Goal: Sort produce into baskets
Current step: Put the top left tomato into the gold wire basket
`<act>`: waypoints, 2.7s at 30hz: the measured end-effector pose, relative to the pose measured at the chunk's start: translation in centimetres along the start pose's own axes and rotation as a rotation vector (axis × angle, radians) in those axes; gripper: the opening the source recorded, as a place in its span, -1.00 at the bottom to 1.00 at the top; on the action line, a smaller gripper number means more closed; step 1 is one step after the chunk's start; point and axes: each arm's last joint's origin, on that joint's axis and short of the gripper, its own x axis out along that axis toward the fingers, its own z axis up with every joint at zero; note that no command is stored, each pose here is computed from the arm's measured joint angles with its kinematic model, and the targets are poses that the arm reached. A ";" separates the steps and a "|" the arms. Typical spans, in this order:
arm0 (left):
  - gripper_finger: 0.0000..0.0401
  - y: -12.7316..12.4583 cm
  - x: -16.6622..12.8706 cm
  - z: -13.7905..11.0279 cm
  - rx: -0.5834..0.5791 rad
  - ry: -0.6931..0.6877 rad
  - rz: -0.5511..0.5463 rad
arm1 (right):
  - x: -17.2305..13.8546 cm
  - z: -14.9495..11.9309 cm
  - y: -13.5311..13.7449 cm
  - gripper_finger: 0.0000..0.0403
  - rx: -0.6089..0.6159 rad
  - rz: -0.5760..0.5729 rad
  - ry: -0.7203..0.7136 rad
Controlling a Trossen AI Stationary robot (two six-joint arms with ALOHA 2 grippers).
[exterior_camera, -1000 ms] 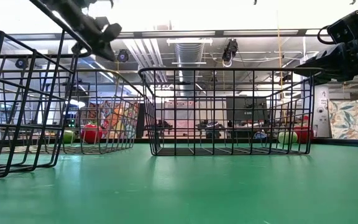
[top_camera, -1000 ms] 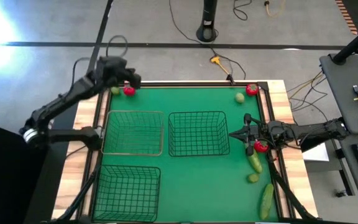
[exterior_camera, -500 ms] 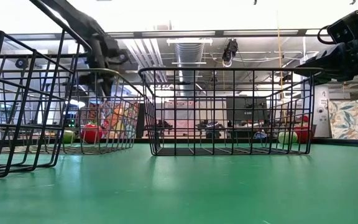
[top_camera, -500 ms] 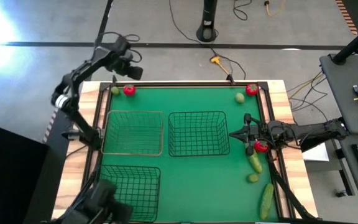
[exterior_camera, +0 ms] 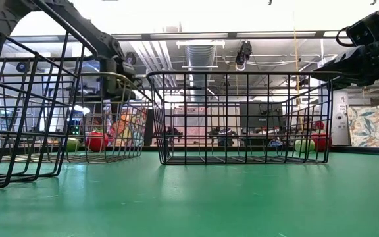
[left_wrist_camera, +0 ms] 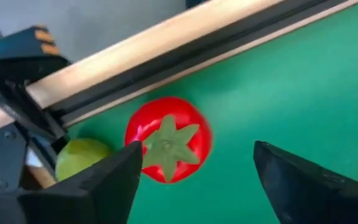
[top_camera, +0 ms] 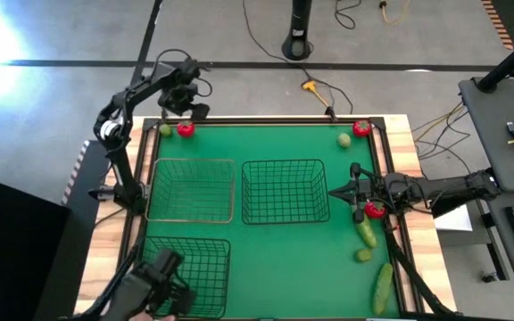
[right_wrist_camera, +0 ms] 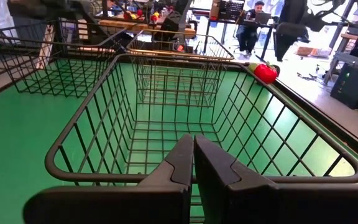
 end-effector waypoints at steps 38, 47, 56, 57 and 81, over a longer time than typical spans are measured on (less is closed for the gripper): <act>0.71 2.4 2.5 3.4 -0.291 0.267 0.019 | 0.0 0.0 0.0 -0.95 0.000 0.000 0.000; 0.71 1.7 4.9 4.0 -0.345 0.387 0.097 | 0.0 0.0 0.0 -0.95 0.000 0.000 -0.001; 0.71 0.9 5.4 3.6 -0.338 0.400 0.134 | 0.0 0.0 0.0 -0.95 0.000 0.000 -0.001; 0.71 0.8 5.4 3.6 -0.340 0.401 0.131 | 0.0 0.0 0.0 -0.95 0.000 0.000 -0.001; 0.63 -0.6 6.6 3.3 -0.276 0.369 0.138 | 0.0 0.0 0.0 -0.95 0.000 0.000 -0.001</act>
